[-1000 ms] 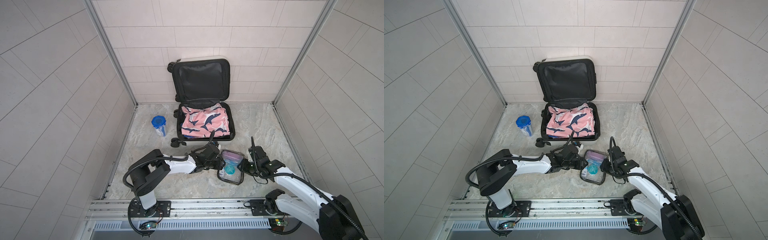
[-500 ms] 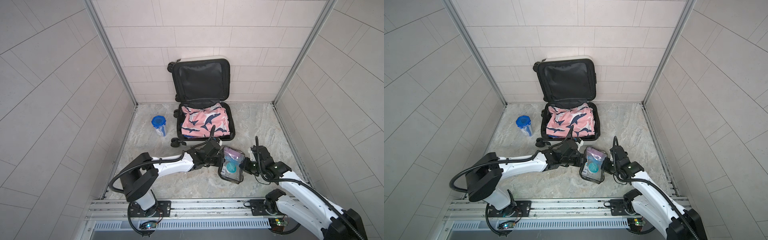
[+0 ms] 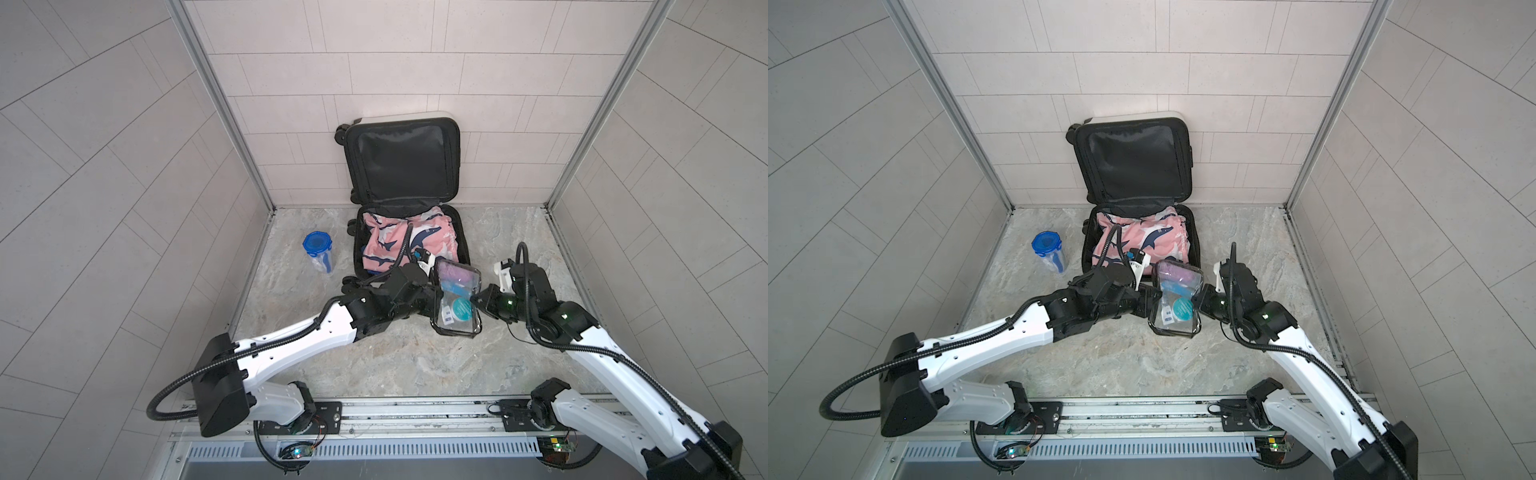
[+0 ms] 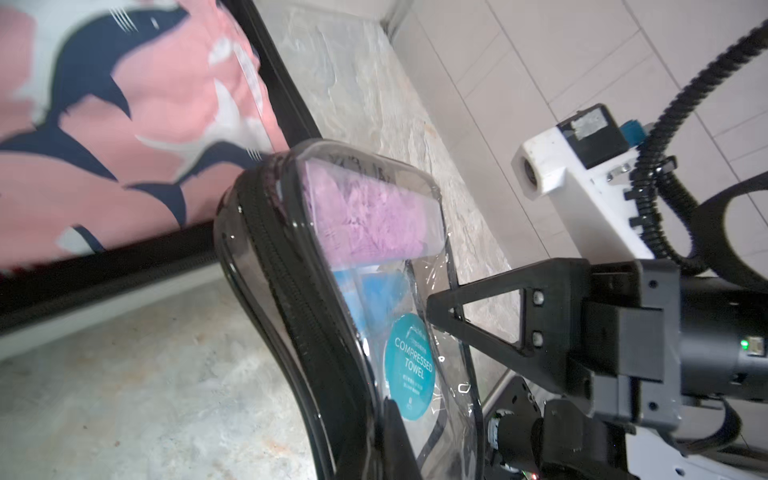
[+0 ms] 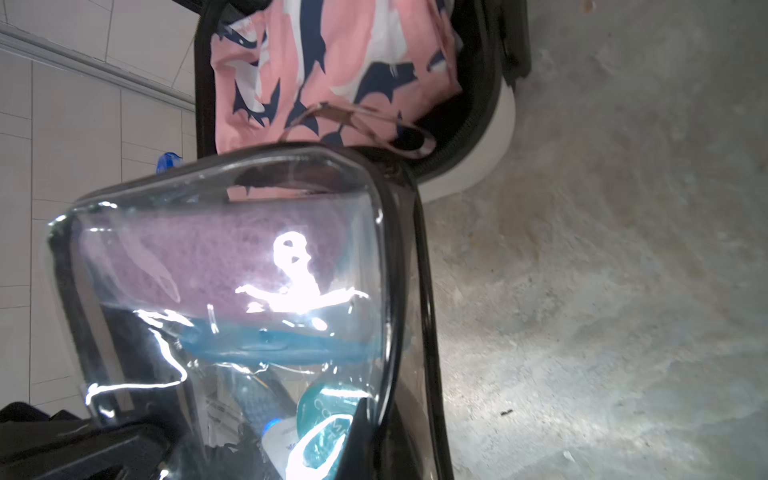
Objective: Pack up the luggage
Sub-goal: 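Lift the clear toiletry pouch with both grippers and lower it into the suitcase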
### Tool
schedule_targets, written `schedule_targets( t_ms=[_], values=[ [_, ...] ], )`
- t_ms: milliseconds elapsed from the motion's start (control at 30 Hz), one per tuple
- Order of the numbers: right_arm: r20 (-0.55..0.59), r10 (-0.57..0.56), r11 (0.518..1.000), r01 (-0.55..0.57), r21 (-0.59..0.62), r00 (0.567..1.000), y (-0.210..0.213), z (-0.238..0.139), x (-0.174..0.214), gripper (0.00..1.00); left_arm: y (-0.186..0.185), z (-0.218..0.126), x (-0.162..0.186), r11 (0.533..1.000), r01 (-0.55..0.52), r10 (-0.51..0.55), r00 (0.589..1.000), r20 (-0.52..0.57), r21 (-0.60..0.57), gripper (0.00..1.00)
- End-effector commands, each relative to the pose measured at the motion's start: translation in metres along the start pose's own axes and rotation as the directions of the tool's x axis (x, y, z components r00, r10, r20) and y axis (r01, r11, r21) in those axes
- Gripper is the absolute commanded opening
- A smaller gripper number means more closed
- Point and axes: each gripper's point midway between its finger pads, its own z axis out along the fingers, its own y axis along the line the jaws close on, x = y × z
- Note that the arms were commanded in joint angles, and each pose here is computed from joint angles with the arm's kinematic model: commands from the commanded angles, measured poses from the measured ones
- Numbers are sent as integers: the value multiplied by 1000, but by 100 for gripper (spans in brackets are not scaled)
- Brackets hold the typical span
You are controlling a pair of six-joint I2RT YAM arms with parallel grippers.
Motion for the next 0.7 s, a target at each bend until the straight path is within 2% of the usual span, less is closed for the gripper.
schedule_targets(
  t_ms=[0,267,400,667],
  values=[
    [77,-62,992,70,-105,995,51,0,-37,0,9,-6,-30,998,-44,46,998,45,-46,0],
    [113,-184,980,191,-55,976,106,33,-106,0,47,11,-99,994,-33,43,994,101,-102,0],
    [107,-188,981,191,-20,976,110,58,-136,0,65,32,-126,995,-16,28,993,114,-103,0],
    [96,-164,986,160,51,982,86,93,-175,0,103,88,-140,994,39,-32,997,67,-105,0]
  ],
)
